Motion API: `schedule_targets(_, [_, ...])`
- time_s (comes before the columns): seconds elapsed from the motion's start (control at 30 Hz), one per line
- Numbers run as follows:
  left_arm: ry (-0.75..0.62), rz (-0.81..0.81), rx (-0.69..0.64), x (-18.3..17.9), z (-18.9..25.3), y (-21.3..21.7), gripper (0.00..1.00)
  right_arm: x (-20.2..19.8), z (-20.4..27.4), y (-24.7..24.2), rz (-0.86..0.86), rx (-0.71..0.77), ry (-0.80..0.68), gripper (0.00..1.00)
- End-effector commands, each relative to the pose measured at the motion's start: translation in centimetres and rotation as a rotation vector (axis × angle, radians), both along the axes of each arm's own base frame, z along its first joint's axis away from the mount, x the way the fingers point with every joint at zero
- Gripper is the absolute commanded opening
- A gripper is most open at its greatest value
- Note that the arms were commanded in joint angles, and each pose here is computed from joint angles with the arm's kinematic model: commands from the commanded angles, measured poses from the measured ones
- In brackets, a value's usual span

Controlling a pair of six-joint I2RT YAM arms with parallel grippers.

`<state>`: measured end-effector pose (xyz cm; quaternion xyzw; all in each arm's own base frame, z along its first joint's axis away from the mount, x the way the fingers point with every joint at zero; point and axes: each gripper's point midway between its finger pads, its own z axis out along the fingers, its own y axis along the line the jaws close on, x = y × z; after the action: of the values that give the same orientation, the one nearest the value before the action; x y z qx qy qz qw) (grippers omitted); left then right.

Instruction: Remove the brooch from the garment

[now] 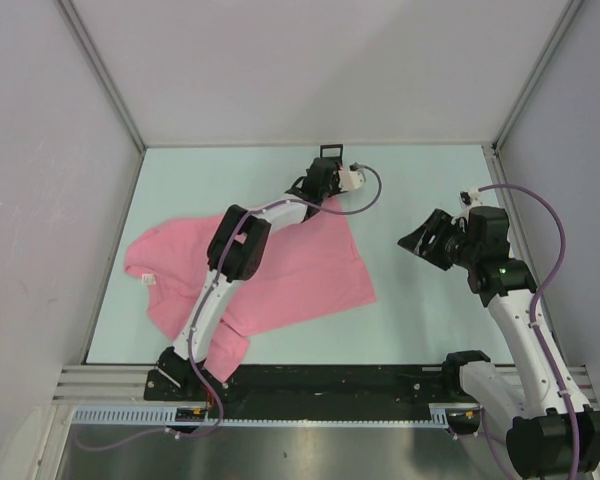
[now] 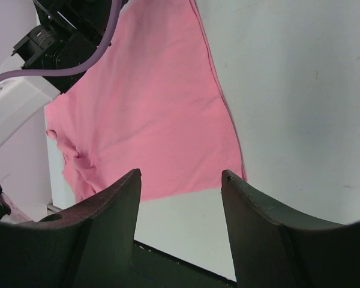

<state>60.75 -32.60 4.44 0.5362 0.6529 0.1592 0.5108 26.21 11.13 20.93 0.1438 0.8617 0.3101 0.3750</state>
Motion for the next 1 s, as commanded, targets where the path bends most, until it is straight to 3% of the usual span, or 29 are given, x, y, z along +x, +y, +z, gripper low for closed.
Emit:
schedule_targets(0.0, [-0.075,0.018,-0.101,-0.2,7.0,-0.1,0.55,0.1,0.7,0.4,0.018,0.01,-0.03,0.61])
schedule_targets(0.17, [-0.068,0.044,-0.157,-1.1,8.6,0.7,0.6,0.1,0.2,0.5,0.025,0.006,-0.026,0.6])
schedule_targets(0.27, [-0.065,0.081,-0.269,-2.2,11.8,1.5,0.61,0.4,0.0,0.3,0.022,-0.008,-0.027,0.61])
schedule_targets(0.3, [-0.042,0.12,-0.334,-2.7,12.5,1.9,0.6,0.5,-0.3,0.3,0.023,-0.011,-0.019,0.6])
schedule_targets(0.33, [-0.062,0.127,-0.406,-3.6,16.1,2.3,0.6,0.6,-0.4,0.2,0.017,-0.013,-0.016,0.61])
schedule_targets(0.43, [0.045,0.169,-0.623,-6.7,18.9,2.6,0.59,0.8,-0.6,0.2,0.016,-0.014,-0.013,0.61])
schedule_targets(0.5, [0.114,0.199,-0.83,-10.6,22.7,3.4,0.59,0.9,-0.7,0.3,0.026,-0.018,-0.015,0.62])
schedule_targets(0.7, [0.37,0.108,-1.159,-25.6,29.5,6.1,0.68,0.3,0.5,0.8,0.131,-0.053,-0.099,0.68])
schedule_targets(0.77, [0.454,0.025,-1.179,-30.0,28.8,6.4,0.69,0.0,1.2,0.7,0.147,-0.077,-0.139,0.75])
schedule_targets(0.8, [0.434,-0.032,-1.239,-33.6,31.7,8.0,0.69,-0.3,1.6,0.8,0.159,-0.078,-0.154,0.76])
schedule_targets(0.87, [0.497,-0.068,-1.264,-37.3,30.4,9.1,0.69,-0.7,2.2,0.6,0.154,-0.09,-0.181,0.8])
schedule_targets(0.9, [0.49,-0.131,-1.334,-40.3,32.2,10.4,0.69,-1.0,2.0,0.6,0.161,-0.095,-0.176,0.8])
schedule_targets(0.97, [0.526,-0.189,-1.355,-43.1,30.8,11.2,0.7,-1.6,2.2,0.5,0.179,-0.115,-0.194,0.84])
